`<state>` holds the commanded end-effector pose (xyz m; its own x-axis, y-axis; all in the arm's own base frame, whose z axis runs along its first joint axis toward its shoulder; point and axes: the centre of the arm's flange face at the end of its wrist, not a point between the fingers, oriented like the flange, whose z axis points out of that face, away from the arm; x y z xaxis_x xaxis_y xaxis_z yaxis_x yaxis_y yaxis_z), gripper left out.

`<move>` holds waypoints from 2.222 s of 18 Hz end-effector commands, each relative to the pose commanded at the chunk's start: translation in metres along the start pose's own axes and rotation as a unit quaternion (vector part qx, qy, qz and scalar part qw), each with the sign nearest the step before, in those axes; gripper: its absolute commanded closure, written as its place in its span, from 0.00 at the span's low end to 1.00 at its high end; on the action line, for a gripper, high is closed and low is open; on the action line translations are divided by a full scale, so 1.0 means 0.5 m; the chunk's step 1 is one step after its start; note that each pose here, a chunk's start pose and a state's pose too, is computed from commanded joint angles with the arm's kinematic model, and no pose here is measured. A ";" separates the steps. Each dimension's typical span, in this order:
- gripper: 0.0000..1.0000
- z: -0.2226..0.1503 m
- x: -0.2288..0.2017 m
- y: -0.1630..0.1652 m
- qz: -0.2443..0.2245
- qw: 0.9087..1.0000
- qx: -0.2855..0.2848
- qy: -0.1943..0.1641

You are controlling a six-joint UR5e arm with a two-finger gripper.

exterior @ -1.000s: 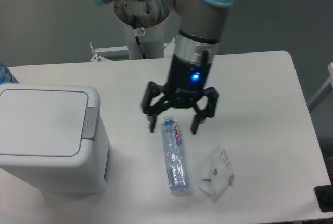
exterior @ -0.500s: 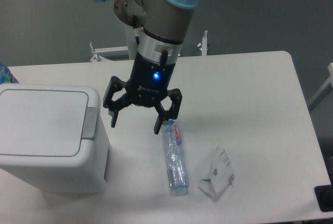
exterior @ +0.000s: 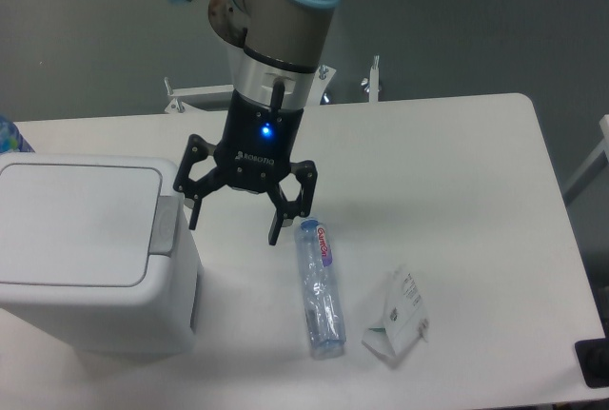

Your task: Open the trash can

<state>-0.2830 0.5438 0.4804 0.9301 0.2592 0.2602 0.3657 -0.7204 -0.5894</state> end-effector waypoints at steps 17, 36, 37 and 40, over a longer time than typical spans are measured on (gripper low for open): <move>0.00 0.036 0.017 0.020 -0.006 1.000 -0.018 0.008; 0.00 0.049 0.024 0.022 -0.003 1.000 -0.023 0.012; 0.00 0.047 0.026 0.022 -0.003 1.000 -0.022 0.012; 0.00 0.024 0.033 0.012 0.002 1.000 -0.012 0.008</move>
<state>-0.2652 0.5516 0.4719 0.9309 0.2452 0.2707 0.3603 -0.7372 -0.5716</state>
